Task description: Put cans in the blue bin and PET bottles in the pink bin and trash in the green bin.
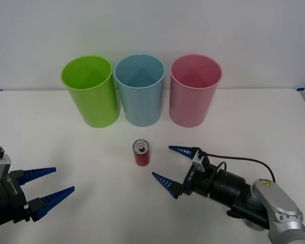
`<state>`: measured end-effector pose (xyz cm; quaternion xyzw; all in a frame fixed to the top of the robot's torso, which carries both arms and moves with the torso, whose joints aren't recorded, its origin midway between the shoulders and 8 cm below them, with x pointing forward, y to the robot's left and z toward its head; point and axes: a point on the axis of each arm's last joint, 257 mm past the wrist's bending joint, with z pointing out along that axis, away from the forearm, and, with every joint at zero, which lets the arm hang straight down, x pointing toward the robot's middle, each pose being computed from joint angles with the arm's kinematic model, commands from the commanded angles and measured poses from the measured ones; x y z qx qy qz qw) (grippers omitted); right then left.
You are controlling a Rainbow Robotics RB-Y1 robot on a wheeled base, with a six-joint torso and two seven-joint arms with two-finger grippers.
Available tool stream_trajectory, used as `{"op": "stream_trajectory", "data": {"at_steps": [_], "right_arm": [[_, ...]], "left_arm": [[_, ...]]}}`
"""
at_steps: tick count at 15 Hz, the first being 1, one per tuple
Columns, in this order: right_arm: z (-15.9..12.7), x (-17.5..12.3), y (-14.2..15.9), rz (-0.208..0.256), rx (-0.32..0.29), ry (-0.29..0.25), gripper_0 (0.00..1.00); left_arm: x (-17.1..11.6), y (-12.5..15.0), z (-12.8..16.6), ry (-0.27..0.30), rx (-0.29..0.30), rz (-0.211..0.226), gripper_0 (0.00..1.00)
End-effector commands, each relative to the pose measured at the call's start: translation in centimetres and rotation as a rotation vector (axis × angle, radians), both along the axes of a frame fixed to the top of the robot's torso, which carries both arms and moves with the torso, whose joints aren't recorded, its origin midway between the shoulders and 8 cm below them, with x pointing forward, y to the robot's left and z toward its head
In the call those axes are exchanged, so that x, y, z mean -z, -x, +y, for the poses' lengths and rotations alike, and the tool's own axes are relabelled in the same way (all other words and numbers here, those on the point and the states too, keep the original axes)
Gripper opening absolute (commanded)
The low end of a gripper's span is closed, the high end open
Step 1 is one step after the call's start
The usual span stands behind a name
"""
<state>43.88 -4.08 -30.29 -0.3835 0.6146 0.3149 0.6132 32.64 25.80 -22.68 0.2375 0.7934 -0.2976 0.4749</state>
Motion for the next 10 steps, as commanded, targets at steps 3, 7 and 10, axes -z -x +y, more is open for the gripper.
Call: {"op": "stream_trajectory", "data": {"at_steps": [3, 7, 10], "right_arm": [[0.0, 0.0, 0.0, 0.000, 0.000, 0.000, 1.00], [0.0, 0.0, 0.0, 0.000, 0.000, 0.000, 1.00], [0.0, 0.0, 0.0, 0.000, 0.000, 0.000, 1.00]], "left_arm": [[-1.0, 1.5, 1.3, 0.029, -0.054, 0.052, 1.00], [-1.6, 2.7, 2.2, 0.053, -0.080, 0.081, 1.00], [-1.9, 3.5, 2.9, 0.052, -0.075, 0.111, 1.00]]}}
